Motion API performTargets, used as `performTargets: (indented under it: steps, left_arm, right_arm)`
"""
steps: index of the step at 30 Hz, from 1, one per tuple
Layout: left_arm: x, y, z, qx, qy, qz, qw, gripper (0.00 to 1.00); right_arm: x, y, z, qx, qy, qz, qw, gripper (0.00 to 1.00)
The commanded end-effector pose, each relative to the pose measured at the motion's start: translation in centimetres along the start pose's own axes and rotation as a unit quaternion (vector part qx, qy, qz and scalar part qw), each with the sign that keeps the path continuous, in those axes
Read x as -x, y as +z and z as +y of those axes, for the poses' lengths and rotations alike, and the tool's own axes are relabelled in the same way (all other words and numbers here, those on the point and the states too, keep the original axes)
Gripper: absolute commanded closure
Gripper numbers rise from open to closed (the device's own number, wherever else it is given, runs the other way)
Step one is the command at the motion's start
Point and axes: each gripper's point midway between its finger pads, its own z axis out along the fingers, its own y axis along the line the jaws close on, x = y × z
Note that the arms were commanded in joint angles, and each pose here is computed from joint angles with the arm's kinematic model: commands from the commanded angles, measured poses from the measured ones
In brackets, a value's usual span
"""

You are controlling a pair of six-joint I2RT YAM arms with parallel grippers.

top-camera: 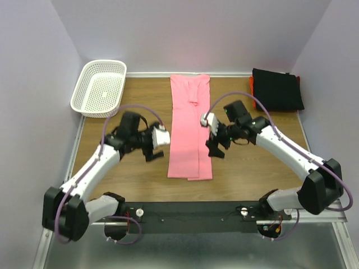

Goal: Fold and stack the t-shirts
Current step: Grab the bottom of the folded rectangular tshirt with both arms

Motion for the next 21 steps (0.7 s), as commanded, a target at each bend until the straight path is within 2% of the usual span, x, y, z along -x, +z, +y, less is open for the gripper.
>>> performTargets:
  steps: [1, 4, 7, 12, 16, 21]
  left_arm:
    - [0.6, 1.3, -6.7, -0.059, 0.121, -0.038, 0.99, 0.08]
    - [0.4, 3.0, -10.7, -0.101, 0.149, -0.044, 0.983, 0.14]
    - [-0.3, 4.6, -12.6, -0.116, 0.169, -0.02, 0.979, 0.26]
    - [-2.2, 5.9, -13.8, -0.144, 0.179, 0.016, 0.973, 0.33]
    - [-3.1, 6.6, -13.6, -0.142, 0.191, 0.036, 0.971, 0.37]
    - [-4.3, 7.1, -13.3, -0.142, 0.199, 0.064, 0.968, 0.51]
  right_arm:
    - [-4.4, 0.7, 5.2, 0.078, -0.022, 0.028, 0.996, 0.09]
    - [-6.3, 2.3, 7.3, 0.101, -0.038, 0.052, 0.993, 0.14]
    - [-7.7, 3.8, 8.6, 0.111, -0.064, 0.076, 0.989, 0.21]
    - [-7.9, 5.2, 8.9, 0.107, -0.085, 0.086, 0.987, 0.28]
    - [-9.7, 6.3, 8.9, 0.089, -0.104, 0.11, 0.984, 0.33]
    - [-11.2, 7.2, 9.0, 0.082, -0.128, 0.127, 0.98, 0.38]
